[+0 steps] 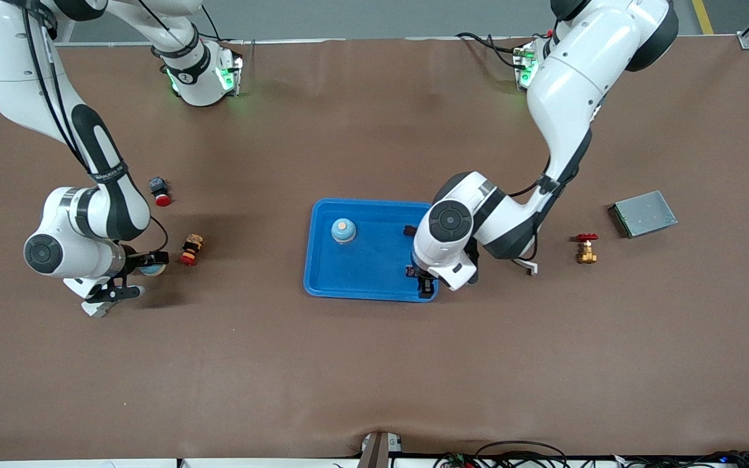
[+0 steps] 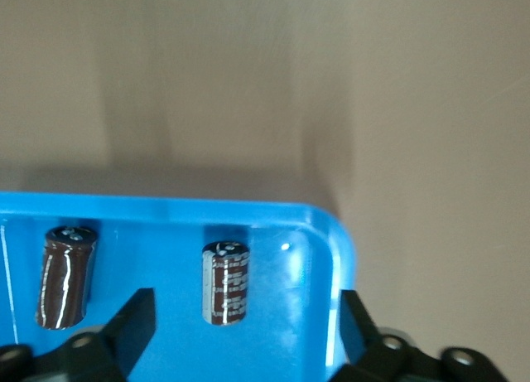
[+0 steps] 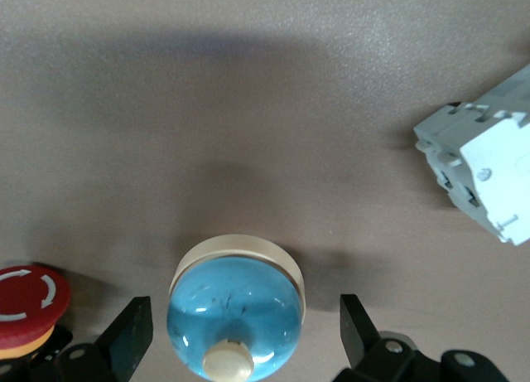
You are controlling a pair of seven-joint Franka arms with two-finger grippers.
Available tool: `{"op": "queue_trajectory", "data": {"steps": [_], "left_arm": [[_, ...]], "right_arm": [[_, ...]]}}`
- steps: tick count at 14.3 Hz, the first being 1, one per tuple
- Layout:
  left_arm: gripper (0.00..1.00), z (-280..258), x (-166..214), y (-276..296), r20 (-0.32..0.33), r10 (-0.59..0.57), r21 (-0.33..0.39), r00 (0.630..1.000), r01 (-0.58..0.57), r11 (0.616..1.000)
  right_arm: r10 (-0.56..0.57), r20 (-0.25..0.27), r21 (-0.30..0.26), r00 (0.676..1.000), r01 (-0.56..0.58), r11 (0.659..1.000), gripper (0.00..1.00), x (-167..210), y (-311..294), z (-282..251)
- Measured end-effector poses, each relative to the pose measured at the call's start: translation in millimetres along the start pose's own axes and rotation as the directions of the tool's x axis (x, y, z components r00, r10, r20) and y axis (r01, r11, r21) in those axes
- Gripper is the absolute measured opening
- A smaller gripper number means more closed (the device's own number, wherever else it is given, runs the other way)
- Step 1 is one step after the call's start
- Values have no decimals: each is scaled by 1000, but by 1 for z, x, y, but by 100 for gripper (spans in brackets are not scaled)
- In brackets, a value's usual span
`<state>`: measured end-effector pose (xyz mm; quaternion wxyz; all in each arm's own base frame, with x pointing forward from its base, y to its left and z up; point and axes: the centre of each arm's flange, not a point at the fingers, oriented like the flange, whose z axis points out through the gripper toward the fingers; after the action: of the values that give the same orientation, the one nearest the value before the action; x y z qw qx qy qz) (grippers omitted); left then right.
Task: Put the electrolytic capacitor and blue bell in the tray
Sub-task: 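Place the capacitor in the tray while the right gripper grasps the bell, then carry the second bell toward the tray while the left gripper withdraws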
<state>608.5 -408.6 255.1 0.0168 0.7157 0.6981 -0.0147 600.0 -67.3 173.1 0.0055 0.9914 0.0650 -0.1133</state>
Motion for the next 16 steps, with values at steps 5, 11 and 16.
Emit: {"op": "queue_trajectory", "data": {"steps": [5,11,16], "left_arm": [[100,-94,48,31,-36,5,-115,999,-9,993],[100,-190,91,42,-96,317,-198,944,-330,923],[100,-233,162,51,-177,597,-107,782,-619,778]], "right_arm": [[0,-5,-1,1000,0,1000,68,1,0,-2],[-1,-7,-1,1000,1,1000,68,1,0,-2],[-27,46,12,999,27,1000,68,8,-16,-20]]}}
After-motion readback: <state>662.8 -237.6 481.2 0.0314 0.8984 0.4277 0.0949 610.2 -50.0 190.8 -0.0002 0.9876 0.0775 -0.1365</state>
